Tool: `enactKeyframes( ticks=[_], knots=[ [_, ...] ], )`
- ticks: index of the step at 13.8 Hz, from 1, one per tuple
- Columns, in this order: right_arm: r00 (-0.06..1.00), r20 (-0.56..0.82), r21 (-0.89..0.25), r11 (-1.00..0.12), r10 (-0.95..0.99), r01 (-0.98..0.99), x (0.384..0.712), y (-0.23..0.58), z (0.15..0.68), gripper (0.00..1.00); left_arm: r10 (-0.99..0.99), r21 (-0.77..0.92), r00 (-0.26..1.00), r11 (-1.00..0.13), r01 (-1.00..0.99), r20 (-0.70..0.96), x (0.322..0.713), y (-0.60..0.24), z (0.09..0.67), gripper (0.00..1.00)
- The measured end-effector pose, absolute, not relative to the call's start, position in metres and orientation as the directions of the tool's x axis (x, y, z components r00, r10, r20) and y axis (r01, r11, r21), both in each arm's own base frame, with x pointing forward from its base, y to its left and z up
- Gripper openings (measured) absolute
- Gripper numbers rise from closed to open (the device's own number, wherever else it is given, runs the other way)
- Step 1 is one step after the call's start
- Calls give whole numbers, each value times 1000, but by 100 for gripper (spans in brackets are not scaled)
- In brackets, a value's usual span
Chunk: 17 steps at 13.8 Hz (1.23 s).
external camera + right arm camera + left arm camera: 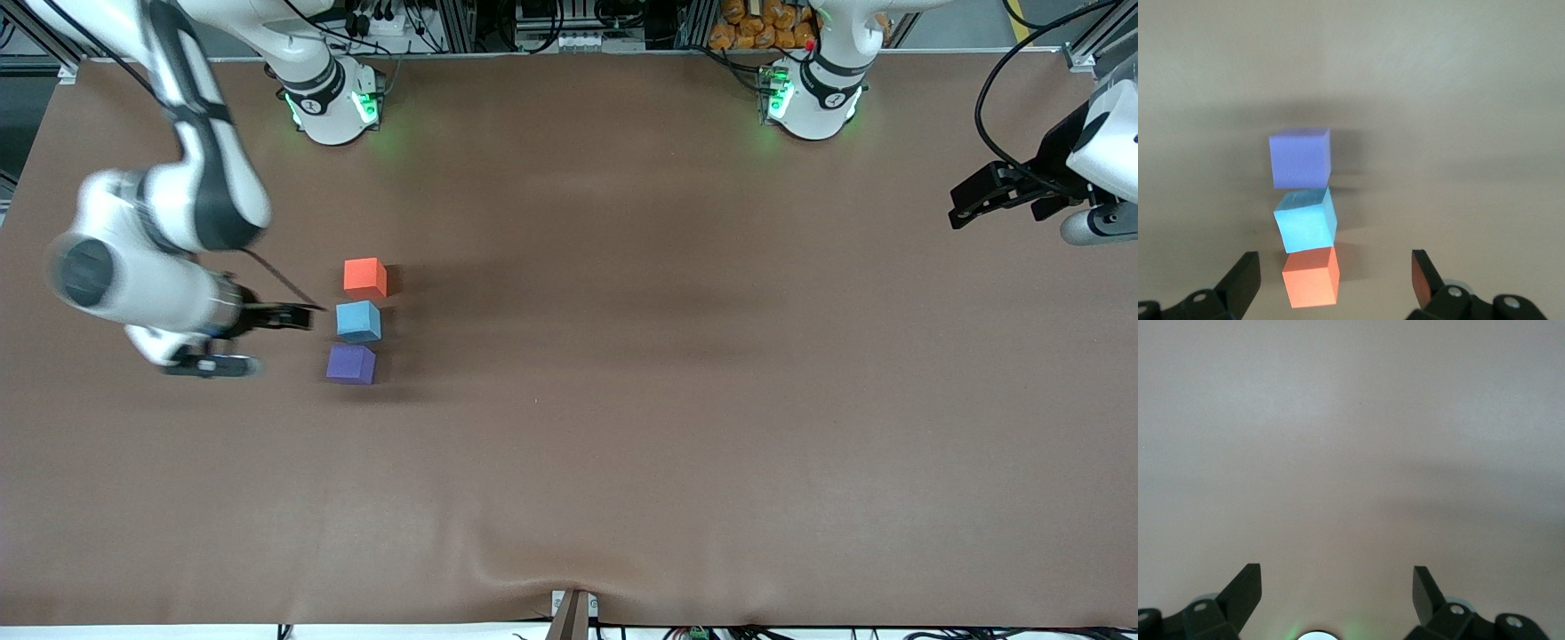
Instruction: Place blue block between orange and purple blocks
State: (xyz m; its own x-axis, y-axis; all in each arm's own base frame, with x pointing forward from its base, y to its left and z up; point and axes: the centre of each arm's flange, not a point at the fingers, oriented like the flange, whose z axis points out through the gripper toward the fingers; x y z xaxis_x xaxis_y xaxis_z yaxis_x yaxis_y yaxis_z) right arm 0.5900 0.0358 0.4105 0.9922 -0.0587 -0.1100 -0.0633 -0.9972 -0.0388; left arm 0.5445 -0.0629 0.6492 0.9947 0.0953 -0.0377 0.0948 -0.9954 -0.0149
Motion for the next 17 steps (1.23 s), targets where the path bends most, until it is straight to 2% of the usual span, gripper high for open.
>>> enactKeyframes(
  ticks=[3,9,17],
  knots=[
    [998,-23,-57,-996,-63,-64,569,6,491,100,97,-15,995,-995,96,-38,545,-62,649,100],
    [999,-39,-59,-998,20,18,538,-19,629,100,109,-27,993,-994,109,-35,545,-54,649,100],
    [996,-91,-40,-999,19,15,532,-22,634,100,117,-28,992,-993,116,-46,547,-39,645,100]
  ],
)
